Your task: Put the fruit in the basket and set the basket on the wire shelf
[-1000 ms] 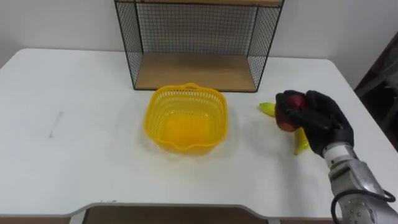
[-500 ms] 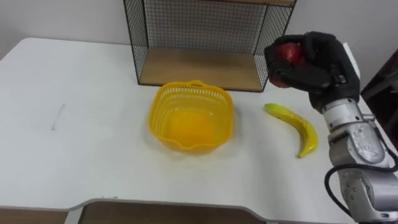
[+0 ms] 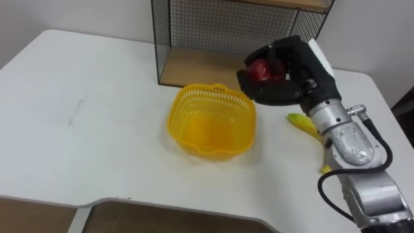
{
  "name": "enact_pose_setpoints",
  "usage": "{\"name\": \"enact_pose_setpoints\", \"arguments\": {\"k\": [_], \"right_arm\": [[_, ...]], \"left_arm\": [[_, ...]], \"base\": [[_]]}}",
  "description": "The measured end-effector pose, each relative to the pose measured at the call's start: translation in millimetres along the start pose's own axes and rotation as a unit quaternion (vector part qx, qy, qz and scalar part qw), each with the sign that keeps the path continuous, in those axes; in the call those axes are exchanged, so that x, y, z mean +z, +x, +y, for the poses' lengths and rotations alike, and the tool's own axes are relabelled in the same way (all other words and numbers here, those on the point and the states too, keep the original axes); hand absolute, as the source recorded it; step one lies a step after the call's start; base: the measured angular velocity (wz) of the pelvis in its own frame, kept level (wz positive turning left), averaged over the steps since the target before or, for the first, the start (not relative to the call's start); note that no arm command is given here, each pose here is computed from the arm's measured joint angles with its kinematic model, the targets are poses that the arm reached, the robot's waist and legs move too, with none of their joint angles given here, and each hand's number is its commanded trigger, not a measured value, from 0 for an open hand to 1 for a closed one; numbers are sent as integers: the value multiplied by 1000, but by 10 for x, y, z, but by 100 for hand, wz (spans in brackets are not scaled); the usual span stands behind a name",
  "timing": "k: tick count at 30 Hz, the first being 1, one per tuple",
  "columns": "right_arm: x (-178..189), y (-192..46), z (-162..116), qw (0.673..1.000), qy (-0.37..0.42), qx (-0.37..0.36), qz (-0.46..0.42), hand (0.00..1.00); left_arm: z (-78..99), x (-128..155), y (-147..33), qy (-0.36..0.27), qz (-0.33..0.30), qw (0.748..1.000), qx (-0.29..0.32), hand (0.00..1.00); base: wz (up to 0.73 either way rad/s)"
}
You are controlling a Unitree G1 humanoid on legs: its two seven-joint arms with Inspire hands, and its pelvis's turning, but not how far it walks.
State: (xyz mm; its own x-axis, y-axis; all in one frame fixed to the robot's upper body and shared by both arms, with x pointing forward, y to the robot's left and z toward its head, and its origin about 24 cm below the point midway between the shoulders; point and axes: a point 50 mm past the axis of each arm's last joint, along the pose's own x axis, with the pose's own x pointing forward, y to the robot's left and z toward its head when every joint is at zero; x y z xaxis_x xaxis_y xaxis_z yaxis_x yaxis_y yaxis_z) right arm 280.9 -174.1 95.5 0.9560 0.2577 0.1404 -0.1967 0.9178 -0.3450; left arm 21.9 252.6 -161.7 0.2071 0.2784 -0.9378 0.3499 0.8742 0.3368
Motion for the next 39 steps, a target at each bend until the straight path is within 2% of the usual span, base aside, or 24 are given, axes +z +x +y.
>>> {"name": "enact_pose_setpoints", "arguments": {"k": [11,12,13,14,39], "right_arm": [[-291,-32,316,993,-48,85,69,100],[-313,-37,327,992,-48,88,75,63],[-351,-46,347,991,-48,93,85,63],[-361,-48,351,990,-49,94,89,0],[-399,-56,369,985,-84,107,107,0]], "left_arm": [[60,119,8,35,-23,999,5,0],[60,124,9,36,-23,999,5,0],[57,132,10,39,-24,999,4,0],[54,136,10,40,-24,999,3,0],[27,112,11,52,-7,999,-1,0]], "base": [[2],[0],[0],[0],[0]]}}
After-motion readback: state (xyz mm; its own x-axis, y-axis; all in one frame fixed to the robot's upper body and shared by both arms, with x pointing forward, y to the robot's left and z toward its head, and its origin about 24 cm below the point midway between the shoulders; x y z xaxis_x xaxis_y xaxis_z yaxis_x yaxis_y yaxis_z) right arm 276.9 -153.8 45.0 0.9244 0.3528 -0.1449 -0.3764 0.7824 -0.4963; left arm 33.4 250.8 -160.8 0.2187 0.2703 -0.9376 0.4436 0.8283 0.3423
